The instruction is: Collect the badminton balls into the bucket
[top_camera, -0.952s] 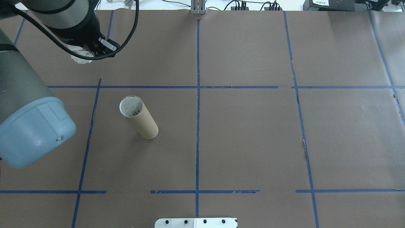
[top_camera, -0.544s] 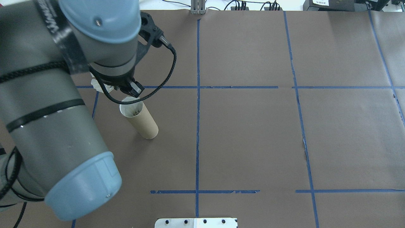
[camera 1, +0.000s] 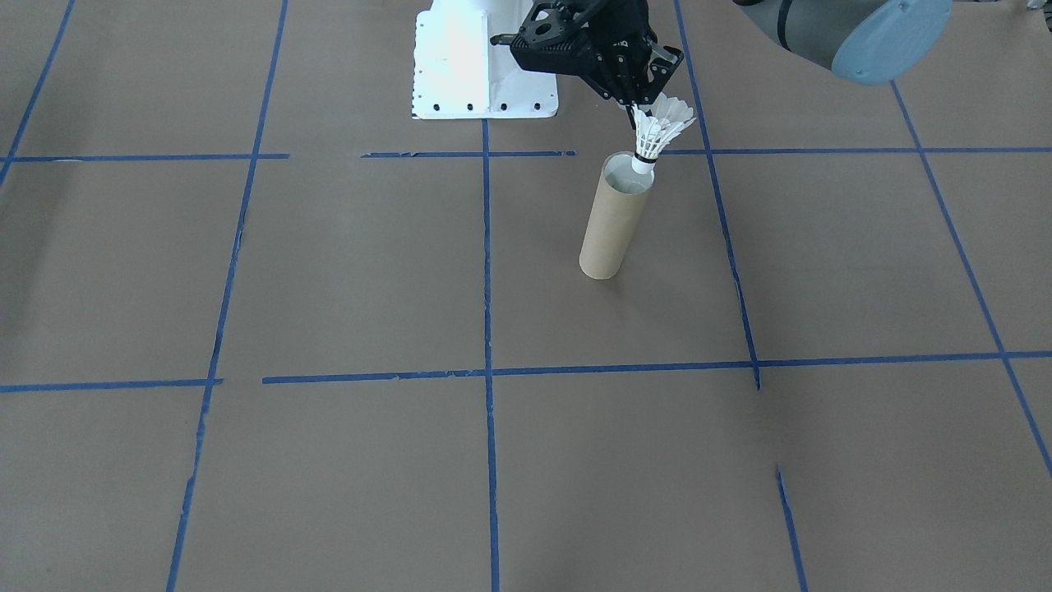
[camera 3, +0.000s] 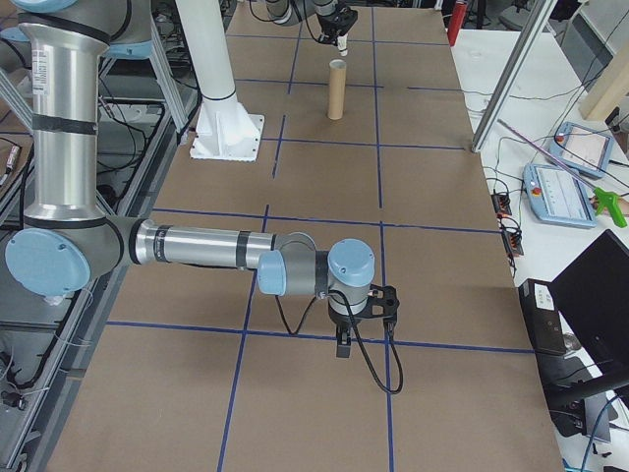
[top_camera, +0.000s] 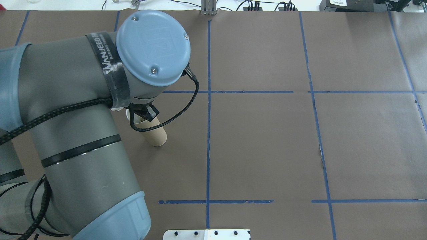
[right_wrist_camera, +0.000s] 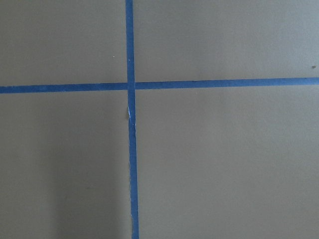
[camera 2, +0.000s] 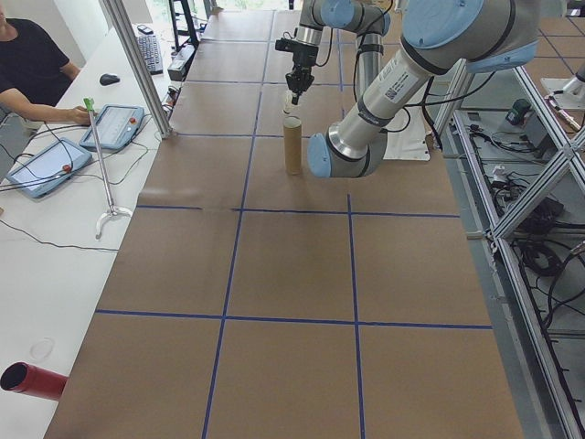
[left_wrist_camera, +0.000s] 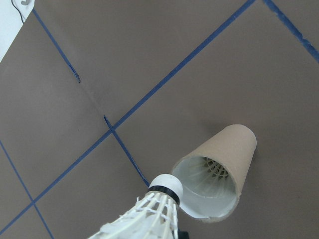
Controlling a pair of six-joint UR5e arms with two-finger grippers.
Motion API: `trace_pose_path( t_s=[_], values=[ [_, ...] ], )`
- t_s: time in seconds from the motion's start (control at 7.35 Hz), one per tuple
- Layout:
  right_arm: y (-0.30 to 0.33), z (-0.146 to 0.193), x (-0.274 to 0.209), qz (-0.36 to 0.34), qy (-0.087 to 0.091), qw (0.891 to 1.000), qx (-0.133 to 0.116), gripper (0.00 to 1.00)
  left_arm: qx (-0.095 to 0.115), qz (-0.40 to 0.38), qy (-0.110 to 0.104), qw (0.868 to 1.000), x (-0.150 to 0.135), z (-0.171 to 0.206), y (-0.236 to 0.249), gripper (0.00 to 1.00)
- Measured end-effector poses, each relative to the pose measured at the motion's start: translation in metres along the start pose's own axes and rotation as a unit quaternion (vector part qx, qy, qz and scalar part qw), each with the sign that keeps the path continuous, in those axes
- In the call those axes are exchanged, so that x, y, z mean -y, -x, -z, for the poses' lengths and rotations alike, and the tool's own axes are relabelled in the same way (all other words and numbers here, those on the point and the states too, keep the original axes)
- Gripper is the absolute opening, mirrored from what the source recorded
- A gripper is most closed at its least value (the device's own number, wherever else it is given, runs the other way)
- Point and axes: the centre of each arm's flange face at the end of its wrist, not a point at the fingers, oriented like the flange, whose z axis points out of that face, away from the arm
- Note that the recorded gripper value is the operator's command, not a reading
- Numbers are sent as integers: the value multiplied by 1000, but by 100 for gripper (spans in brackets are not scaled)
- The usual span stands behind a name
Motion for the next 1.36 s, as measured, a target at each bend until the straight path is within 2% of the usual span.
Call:
trace_pose_path(
  t_s=[0.82,0.95,1.09,1.36],
  values=[
    [0,0,0,0,0,1000,0,100,8,-13,12,1000,1,-10,-19,0],
    [0,0,0,0,0,1000,0,100,9,-14,13,1000,1,-10,-19,45],
    [0,0,0,0,0,1000,0,100,9,-14,15,1000,2,-11,-20,99],
    [0,0,0,0,0,1000,0,100,9,-18,20,1000,3,-15,-26,100]
  ],
)
